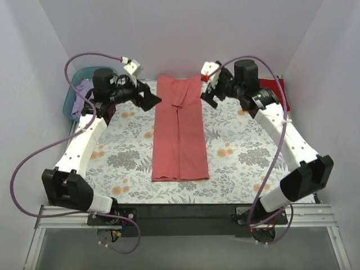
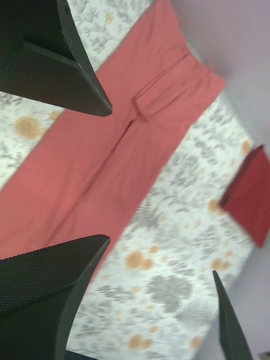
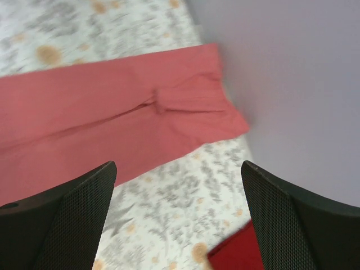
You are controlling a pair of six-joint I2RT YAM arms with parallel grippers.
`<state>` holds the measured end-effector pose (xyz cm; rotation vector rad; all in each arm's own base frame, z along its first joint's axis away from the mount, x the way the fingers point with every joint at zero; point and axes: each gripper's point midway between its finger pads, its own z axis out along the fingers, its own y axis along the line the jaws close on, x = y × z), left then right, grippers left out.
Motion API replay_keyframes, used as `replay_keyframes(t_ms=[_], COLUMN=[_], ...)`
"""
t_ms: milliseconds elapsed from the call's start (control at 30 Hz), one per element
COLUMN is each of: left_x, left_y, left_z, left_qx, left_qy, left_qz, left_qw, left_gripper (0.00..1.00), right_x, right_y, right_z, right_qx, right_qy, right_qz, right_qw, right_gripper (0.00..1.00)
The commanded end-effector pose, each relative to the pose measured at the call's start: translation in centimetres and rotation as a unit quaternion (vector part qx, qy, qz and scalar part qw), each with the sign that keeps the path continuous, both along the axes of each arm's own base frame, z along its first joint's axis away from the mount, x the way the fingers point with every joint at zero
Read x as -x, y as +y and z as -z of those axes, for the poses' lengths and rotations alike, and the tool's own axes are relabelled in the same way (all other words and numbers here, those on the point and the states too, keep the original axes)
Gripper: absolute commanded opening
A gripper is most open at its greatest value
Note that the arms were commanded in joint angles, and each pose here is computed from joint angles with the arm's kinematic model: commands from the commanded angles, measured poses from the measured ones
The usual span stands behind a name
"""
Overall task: Fold and stack the t-shirts
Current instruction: Fold the tshirt
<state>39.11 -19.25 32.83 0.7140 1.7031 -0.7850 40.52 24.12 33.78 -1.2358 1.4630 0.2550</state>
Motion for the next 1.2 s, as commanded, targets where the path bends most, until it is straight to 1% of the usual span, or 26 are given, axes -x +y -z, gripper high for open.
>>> replay_keyframes(t_ms=[0, 33, 67, 100, 133, 167, 233, 267, 333, 367, 400, 500, 633, 700, 867, 1133, 1167], left_x=[6.6, 7.8, 9.7, 10.8, 12.5, 14.1, 16.4, 18.0, 19.5, 20.5, 21.6, 23.0, 22.6, 22.5, 22.5, 22.8, 22.9], left_y=[-0.5, -0.2, 0.3, 0.6, 1.1, 1.6, 1.9, 2.0, 2.1, 1.8, 1.9, 2.0, 1.6, 1.5, 1.2, 1.1, 1.1], left_z=[5.5, 6.4, 9.8, 10.9, 11.5, 14.2, 16.2, 18.6, 20.3, 21.5, 23.2, 26.0, 26.9, 27.3, 28.1, 29.2, 29.5], left_qx=[-0.072, -0.097, -0.113, -0.128, -0.149, -0.159, -0.177, -0.192, -0.205, -0.215, -0.223, -0.251, -0.262, -0.267, -0.274, -0.286, -0.289], left_qy=[-0.011, -0.038, -0.015, -0.021, -0.049, -0.024, -0.037, -0.036, -0.043, -0.048, -0.037, -0.031, -0.033, -0.029, -0.027, -0.023, -0.019], left_qz=[0.113, 0.124, 0.135, 0.142, 0.154, 0.161, 0.185, 0.210, 0.230, 0.254, 0.267, 0.292, 0.287, 0.288, 0.296, 0.302, 0.303], left_qw=[0.991, 0.987, 0.984, 0.981, 0.976, 0.974, 0.966, 0.958, 0.950, 0.942, 0.937, 0.922, 0.921, 0.919, 0.915, 0.909, 0.908], left_gripper=[0.86, 0.86, 0.86, 0.86, 0.87, 0.87, 0.86, 0.83, 0.80, 0.77, 0.77, 0.71, 0.63, 0.60, 0.58, 0.58, 0.58], right_x=[7.6, 9.6, 11.7, 13.7, 15.2, 17.4, 20.7, 23.1, 24.1, 24.4, 24.9, 25.2, 24.6, 24.8, 25.7, 25.2, 25.2], right_y=[1.7, 1.3, 0.8, 1.2, 0.8, 0.1, 0.5, 0.2, 0.4, 0.4, 0.5, 0.7, 1.0, 1.3, 0.8, 0.0, 0.0], right_z=[7.3, 7.4, 10.6, 12.0, 12.3, 15.6, 17.4, 20.2, 22.0, 23.0, 24.2, 26.2, 27.5, 27.7, 29.8, 31.9, 32.1], right_qx=[0.086, 0.100, 0.121, 0.129, 0.134, 0.151, 0.167, 0.184, 0.193, 0.196, 0.201, 0.213, 0.218, 0.217, 0.229, 0.254, 0.256], right_qy=[0.057, 0.041, 0.072, 0.079, 0.072, 0.105, 0.105, 0.127, 0.127, 0.134, 0.136, 0.146, 0.143, 0.147, 0.171, 0.176, 0.178], right_qz=[-0.127, -0.151, -0.166, -0.187, -0.198, -0.212, -0.252, -0.276, -0.286, -0.289, -0.295, -0.296, -0.293, -0.297, -0.299, -0.280, -0.279], right_qw=[0.986, 0.983, 0.976, 0.971, 0.968, 0.960, 0.947, 0.935, 0.930, 0.927, 0.924, 0.920, 0.920, 0.918, 0.910, 0.909, 0.908], right_gripper=[0.97, 0.97, 0.97, 0.97, 0.97, 0.96, 0.93, 0.91, 0.84, 0.81, 0.75, 0.65, 0.57, 0.52, 0.50, 0.50, 0.48])
